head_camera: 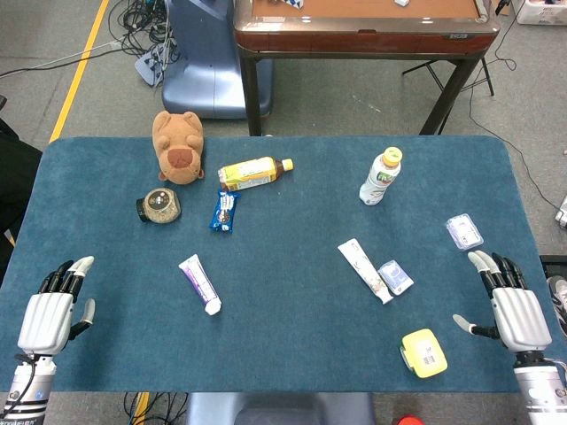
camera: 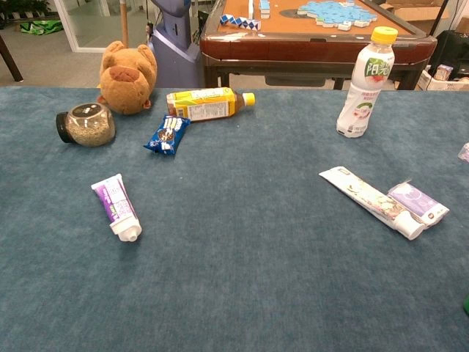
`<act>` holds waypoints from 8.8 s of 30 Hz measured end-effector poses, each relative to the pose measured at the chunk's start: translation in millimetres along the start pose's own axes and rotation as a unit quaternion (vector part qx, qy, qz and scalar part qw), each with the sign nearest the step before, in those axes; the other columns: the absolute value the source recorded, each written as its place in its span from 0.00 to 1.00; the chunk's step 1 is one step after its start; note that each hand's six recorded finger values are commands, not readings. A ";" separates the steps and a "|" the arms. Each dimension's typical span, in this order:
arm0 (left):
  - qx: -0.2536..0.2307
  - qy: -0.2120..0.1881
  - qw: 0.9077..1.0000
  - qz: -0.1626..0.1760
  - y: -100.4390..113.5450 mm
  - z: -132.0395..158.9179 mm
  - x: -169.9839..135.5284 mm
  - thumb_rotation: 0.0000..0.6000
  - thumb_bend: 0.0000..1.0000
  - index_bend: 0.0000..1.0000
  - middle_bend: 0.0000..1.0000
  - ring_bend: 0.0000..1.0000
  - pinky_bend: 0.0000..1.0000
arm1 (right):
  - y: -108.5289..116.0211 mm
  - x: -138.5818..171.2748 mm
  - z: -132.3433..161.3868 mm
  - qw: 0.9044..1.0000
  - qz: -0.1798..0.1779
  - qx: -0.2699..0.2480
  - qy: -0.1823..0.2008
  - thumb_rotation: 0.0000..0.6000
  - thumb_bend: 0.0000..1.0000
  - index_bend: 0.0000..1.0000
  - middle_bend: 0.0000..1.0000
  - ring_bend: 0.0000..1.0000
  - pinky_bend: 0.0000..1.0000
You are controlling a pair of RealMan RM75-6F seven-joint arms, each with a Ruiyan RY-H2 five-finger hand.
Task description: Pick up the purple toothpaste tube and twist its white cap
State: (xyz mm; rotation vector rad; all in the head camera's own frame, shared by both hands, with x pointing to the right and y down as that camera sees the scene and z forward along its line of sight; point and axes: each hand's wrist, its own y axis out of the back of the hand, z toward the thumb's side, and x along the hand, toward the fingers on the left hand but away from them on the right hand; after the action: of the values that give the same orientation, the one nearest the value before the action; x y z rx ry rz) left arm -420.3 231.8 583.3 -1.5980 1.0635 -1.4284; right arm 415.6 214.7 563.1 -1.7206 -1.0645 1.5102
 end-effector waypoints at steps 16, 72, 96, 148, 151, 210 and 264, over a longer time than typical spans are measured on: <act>-0.032 -0.083 0.996 -0.027 0.2 11.4 38.6 1.00 0.48 0.09 0.14 0.10 0.14 | 59.5 -16.7 20.1 0.997 -0.064 0.035 0.031 1.00 0.06 0.00 0.10 0.00 0.00; 0.247 -0.367 0.869 -0.222 -102.0 122.2 129.7 1.00 0.44 0.21 0.15 0.09 0.14 | 75.2 2.2 13.1 0.996 -0.082 0.033 -0.004 1.00 0.06 0.00 0.10 0.00 0.00; 0.168 -0.249 0.928 -0.221 -73.2 64.0 92.0 1.00 0.30 0.29 0.26 0.17 0.14 | 77.0 9.5 7.8 0.996 -0.091 0.014 0.006 1.00 0.06 0.00 0.10 0.00 0.00; 0.113 -0.217 0.961 -0.132 -119.8 91.5 75.0 1.00 0.22 0.36 0.39 0.23 0.20 | 74.5 24.9 -9.9 0.996 -0.087 0.003 -0.017 1.00 0.06 0.00 0.10 0.00 0.00; 0.112 -0.218 0.960 -0.134 -121.8 92.9 74.6 1.00 0.22 0.36 0.39 0.23 0.20 | 73.9 25.0 -10.3 0.996 -0.086 0.003 -0.018 1.00 0.06 0.00 0.10 0.00 0.00; -0.078 -0.251 0.954 -0.144 -14.3 159.1 119.1 1.00 0.51 0.53 0.69 0.48 0.35 | 26.2 -47.0 223.8 0.937 0.010 0.018 0.348 1.00 0.18 0.22 0.18 0.04 0.02; -0.154 -0.211 0.944 -0.199 -17.6 180.3 140.3 1.00 0.53 0.56 0.72 0.50 0.36 | -55.0 -104.4 309.7 0.927 0.063 0.063 0.365 1.00 0.18 0.33 0.16 0.03 0.02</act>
State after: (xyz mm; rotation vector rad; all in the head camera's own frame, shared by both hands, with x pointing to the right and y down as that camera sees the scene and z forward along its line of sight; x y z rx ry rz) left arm -233.6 108.6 633.2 -2.3250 0.7589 -1.1099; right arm 98.3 131.4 610.4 -2.0335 -0.4600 0.8355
